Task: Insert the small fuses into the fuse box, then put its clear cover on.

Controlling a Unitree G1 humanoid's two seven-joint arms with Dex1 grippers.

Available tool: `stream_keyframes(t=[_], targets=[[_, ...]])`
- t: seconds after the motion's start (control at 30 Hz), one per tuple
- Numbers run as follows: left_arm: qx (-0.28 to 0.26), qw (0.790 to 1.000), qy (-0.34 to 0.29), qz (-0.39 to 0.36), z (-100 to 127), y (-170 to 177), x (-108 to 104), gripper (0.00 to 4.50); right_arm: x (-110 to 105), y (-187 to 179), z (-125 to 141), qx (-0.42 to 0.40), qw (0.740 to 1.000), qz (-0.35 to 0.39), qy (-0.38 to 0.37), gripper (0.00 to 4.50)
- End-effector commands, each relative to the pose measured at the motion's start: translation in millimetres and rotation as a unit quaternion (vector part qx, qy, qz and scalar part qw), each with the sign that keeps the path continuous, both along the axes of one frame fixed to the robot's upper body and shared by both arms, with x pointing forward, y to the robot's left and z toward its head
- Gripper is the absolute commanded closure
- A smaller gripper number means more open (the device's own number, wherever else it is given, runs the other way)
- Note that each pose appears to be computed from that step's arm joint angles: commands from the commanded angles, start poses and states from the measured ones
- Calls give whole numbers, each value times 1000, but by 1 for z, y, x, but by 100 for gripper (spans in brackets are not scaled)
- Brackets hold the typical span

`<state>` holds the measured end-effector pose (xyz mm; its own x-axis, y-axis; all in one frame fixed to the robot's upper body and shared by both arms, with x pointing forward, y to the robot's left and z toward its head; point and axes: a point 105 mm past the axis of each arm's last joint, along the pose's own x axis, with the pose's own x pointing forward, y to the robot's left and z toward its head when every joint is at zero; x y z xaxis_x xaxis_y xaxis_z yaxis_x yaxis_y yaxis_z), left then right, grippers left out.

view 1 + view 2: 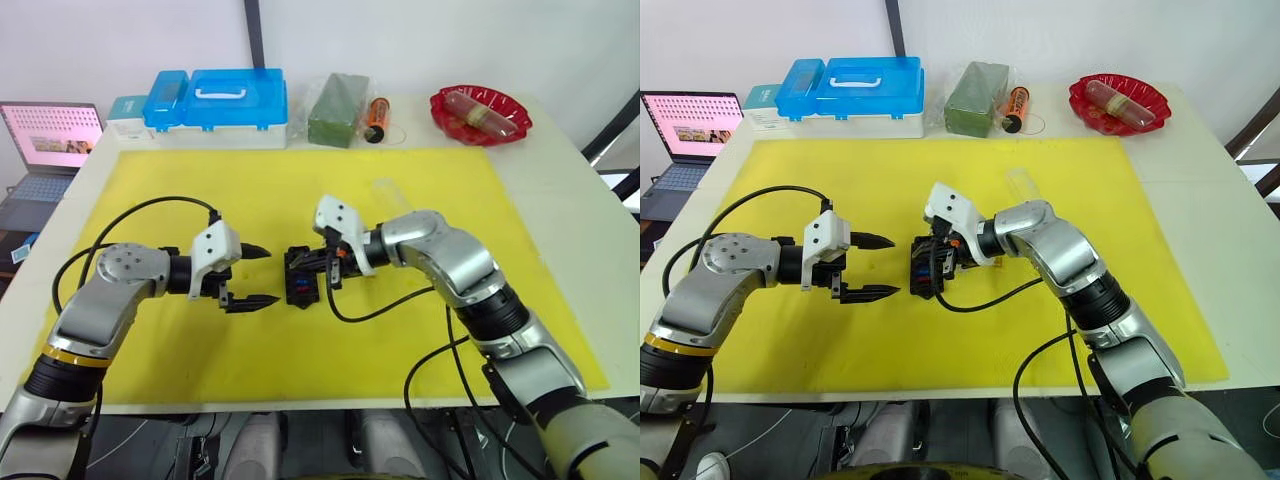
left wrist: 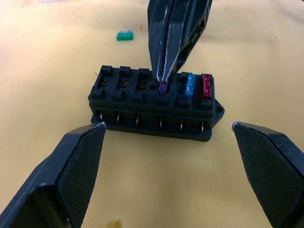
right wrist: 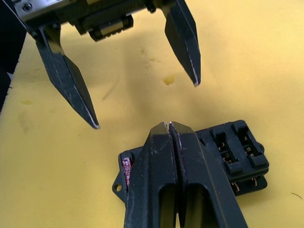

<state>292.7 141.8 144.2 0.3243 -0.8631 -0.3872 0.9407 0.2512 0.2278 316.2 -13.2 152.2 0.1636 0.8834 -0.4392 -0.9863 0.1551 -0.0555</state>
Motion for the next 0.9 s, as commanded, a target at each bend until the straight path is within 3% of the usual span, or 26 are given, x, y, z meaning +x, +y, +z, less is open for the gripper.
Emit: stream_keyframes(t=[0.03,0.2,0.5,0.73,0.9], targets=[[0,1000,-21,-6,10,-1,0,0,6,-2,-3,7,1000,-10,-16,449],[1,1000,-22,-5,10,-1,0,0,11,-15,-35,-33,999,-26,-3,449],[0,1000,-24,-3,12,0,1,0,12,-28,-58,-63,997,-32,6,449],[-1,1000,-25,-3,14,0,1,0,12,-18,-28,-4,999,-21,-24,449],[-3,1000,-26,-2,17,2,2,0,5,-9,17,68,996,-2,-56,449]])
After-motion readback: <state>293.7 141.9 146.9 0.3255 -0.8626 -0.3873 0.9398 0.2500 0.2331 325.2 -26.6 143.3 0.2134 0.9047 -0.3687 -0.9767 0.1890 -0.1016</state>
